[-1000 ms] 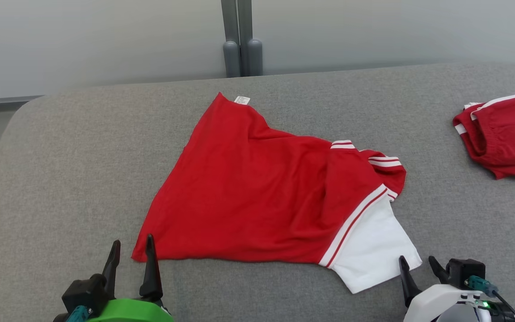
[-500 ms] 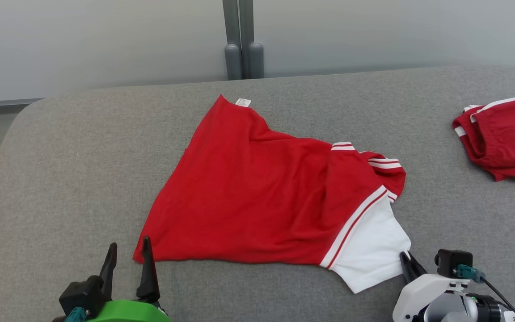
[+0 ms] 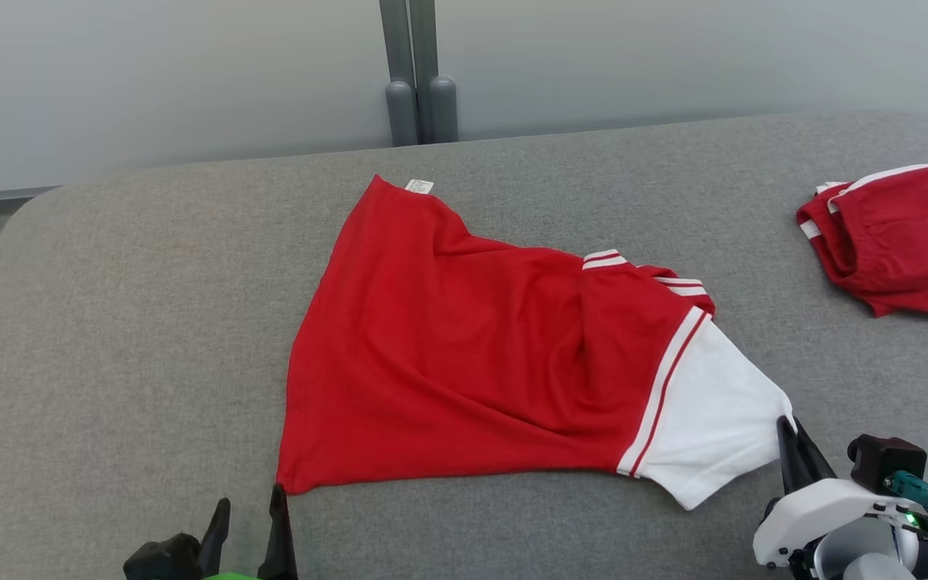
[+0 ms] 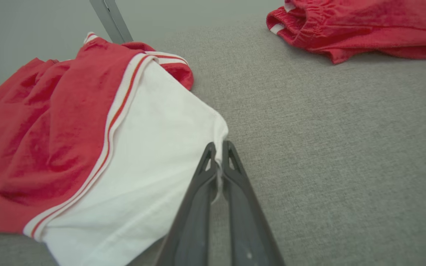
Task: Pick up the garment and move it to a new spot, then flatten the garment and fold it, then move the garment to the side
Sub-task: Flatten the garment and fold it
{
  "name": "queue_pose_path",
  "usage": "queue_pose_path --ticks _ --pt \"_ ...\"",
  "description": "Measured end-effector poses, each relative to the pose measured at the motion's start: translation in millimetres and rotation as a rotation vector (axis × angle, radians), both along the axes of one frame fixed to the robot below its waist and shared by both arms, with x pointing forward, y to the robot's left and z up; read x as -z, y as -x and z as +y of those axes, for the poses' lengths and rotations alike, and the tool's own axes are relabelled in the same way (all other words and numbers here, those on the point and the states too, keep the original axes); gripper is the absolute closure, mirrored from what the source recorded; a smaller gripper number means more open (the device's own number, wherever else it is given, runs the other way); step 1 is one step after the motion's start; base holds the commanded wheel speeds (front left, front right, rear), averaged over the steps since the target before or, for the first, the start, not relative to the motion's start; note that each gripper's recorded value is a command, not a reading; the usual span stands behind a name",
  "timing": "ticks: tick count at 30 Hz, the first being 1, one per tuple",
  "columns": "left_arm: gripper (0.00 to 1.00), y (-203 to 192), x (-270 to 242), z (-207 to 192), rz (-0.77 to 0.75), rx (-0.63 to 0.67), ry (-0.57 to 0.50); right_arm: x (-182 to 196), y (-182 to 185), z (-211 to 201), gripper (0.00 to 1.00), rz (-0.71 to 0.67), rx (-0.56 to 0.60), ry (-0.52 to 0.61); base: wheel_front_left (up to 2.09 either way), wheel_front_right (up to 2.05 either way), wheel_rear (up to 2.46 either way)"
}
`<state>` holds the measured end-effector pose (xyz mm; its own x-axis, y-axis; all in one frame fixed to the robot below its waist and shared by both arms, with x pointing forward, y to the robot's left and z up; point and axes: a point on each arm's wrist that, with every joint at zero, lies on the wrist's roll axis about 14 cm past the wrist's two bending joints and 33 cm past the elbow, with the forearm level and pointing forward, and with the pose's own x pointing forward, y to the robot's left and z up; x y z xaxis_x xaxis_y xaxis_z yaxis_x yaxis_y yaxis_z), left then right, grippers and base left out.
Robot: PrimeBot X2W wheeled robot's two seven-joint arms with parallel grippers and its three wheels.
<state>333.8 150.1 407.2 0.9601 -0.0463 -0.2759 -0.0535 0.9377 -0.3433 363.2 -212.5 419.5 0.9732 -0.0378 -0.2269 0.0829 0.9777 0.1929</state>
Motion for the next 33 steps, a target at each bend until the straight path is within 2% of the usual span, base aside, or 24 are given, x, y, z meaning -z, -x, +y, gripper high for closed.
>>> queue_pose_path --ticks 7,14,21,22,24,25,26,33 --pt "0.00 2 23 -20 0.123 0.056 0.062 -9 4 -4 1.00 -0.015 0.013 0.005 0.00 0.00 0.00" --pt "0.00 -9 40 -27 0.211 0.066 0.055 -13 2 3 1.00 -0.024 -0.002 0.000 0.00 0.00 0.00" --pt "0.00 -18 44 -32 0.223 0.072 0.049 -14 2 3 1.00 -0.024 -0.001 0.001 0.00 0.00 0.00" --pt "0.09 -19 45 -32 0.225 0.075 0.047 -14 2 3 1.00 -0.024 -0.001 0.002 0.00 0.00 0.00" --pt "0.56 -21 46 -35 0.231 0.085 0.041 -14 2 3 1.00 -0.025 -0.001 0.003 0.00 0.00 0.00" --pt "0.73 -22 47 -36 0.235 0.092 0.038 -14 2 3 1.00 -0.025 -0.001 0.003 0.00 0.00 0.00" --pt "1.00 -22 47 -38 0.239 0.100 0.034 -15 2 3 1.00 -0.025 -0.001 0.003 0.00 0.00 0.00" --pt "1.00 -27 40 -49 0.200 0.141 0.041 -17 0 3 1.00 -0.034 -0.002 0.003 0.00 0.00 0.00"
